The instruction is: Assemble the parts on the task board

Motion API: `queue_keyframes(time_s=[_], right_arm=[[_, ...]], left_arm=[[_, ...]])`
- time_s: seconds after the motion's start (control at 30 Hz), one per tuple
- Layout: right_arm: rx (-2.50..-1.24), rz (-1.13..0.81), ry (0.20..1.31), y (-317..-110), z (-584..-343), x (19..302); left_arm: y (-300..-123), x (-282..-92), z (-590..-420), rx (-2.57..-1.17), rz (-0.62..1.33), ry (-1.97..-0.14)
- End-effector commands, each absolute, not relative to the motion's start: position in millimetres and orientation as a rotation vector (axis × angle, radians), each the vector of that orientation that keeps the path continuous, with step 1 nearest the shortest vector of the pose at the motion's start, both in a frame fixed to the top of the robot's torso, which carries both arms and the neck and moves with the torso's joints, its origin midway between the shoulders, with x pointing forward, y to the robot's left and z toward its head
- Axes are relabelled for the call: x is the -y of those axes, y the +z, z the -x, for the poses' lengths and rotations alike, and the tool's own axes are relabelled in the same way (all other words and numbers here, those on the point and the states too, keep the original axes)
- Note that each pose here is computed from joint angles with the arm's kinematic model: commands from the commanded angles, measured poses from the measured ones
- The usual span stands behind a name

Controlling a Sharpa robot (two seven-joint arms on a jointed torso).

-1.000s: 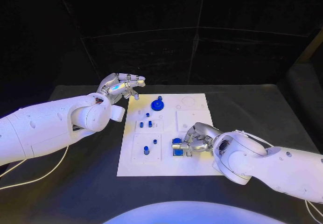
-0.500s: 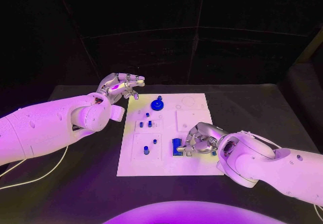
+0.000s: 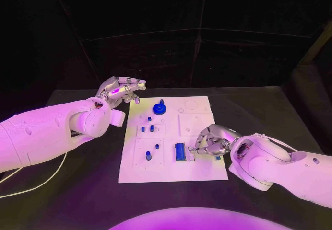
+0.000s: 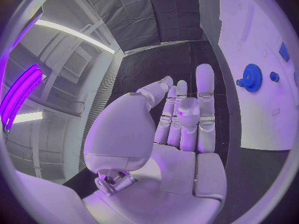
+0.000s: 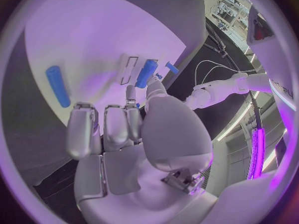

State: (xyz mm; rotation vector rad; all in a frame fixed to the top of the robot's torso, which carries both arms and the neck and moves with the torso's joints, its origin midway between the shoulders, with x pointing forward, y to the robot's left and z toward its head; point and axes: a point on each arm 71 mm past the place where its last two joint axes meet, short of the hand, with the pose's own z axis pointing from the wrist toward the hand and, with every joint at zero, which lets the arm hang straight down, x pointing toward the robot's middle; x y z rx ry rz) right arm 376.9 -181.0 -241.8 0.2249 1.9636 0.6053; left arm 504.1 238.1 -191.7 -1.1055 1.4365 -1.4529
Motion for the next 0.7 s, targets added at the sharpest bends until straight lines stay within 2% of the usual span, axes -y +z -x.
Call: queue_keyframes(time_s=[0.03, 0.17, 0.4, 0.7], right_arm=[[-1.908, -0.266, 0.644, -234.3, -377.7, 194.0], [-1.885, -0.299, 0.628, -229.1, -375.0, 214.2], [-1.903, -0.308, 0.537, -226.9, -370.1, 245.8], [-1.955, -0.217, 0.417, -231.4, -370.0, 257.4]], left_arm=[[-190.8, -238.4, -504.0, -1.437, 1.102, -1.465], [-190.9, -238.9, -504.3, -1.435, 1.102, -1.463], [-191.1, -236.9, -504.3, -1.438, 1.101, -1.467], [-191.2, -237.2, -504.2, -1.439, 1.102, -1.465]])
